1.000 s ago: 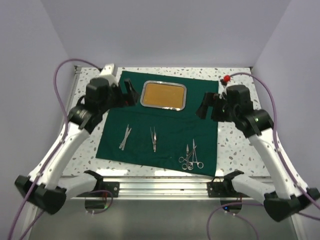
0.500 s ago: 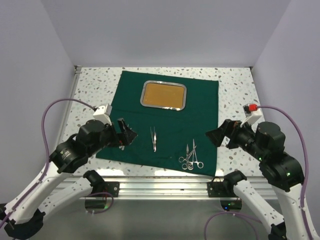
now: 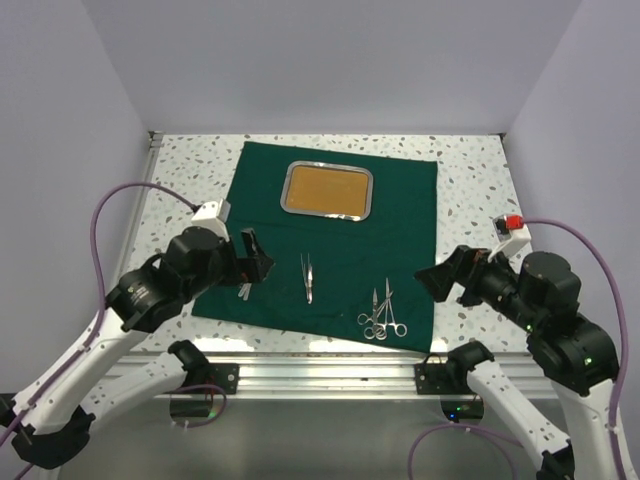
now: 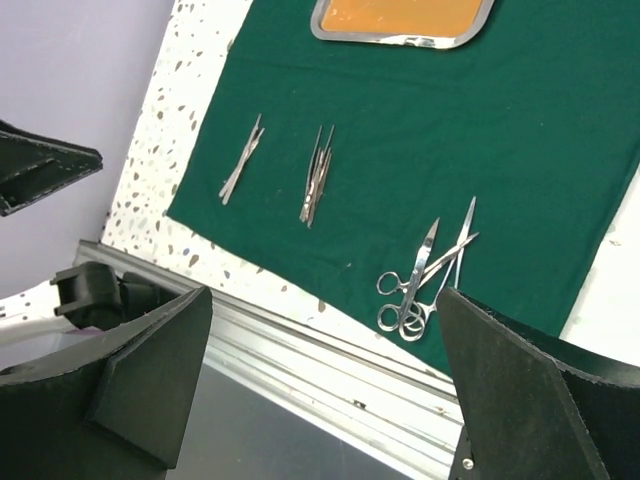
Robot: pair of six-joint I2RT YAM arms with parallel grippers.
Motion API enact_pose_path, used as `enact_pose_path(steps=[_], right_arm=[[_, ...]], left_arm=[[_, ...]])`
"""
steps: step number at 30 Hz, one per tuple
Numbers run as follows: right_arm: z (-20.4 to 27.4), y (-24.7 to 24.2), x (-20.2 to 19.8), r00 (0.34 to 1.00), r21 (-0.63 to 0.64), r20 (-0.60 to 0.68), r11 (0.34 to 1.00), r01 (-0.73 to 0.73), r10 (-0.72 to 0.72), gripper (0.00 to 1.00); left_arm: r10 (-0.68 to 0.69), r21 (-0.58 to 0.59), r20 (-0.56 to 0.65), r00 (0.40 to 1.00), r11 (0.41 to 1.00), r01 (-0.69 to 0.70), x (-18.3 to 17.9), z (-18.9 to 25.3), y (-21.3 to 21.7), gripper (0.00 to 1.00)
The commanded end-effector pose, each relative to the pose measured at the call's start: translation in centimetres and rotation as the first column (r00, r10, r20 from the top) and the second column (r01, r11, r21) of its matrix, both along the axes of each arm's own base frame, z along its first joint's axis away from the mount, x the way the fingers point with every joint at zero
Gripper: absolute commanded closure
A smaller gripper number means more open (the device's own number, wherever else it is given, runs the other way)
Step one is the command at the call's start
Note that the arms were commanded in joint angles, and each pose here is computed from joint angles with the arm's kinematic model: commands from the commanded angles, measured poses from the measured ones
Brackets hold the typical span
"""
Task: Open and lay out the surgical kit
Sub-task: Reset both arms
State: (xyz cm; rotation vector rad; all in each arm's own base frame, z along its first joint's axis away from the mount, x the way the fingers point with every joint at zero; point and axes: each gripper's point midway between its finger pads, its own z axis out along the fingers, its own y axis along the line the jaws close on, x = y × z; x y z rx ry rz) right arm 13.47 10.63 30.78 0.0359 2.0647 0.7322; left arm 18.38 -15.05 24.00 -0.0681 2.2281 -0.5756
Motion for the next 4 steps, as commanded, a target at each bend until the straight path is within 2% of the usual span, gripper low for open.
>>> enact_pose_path(steps=[1, 4], right_arm=[[0.5, 0.6, 0.3, 1.0, 0.046, 0.002, 0.999, -0.002, 0.002, 0.01], [-0.3, -1.3, 1.4, 0.992, -0.003, -0.014, 0.992, 0.126, -0.126, 0.01]], left_arm=[[0.007, 0.064, 0.045, 0.999, 0.998, -0.01, 0.5, 1.2, 1.1, 0.01], [0.013, 0.119, 0.064, 0.998, 0.993, -0.02, 0.7, 1.2, 1.9, 0.0]])
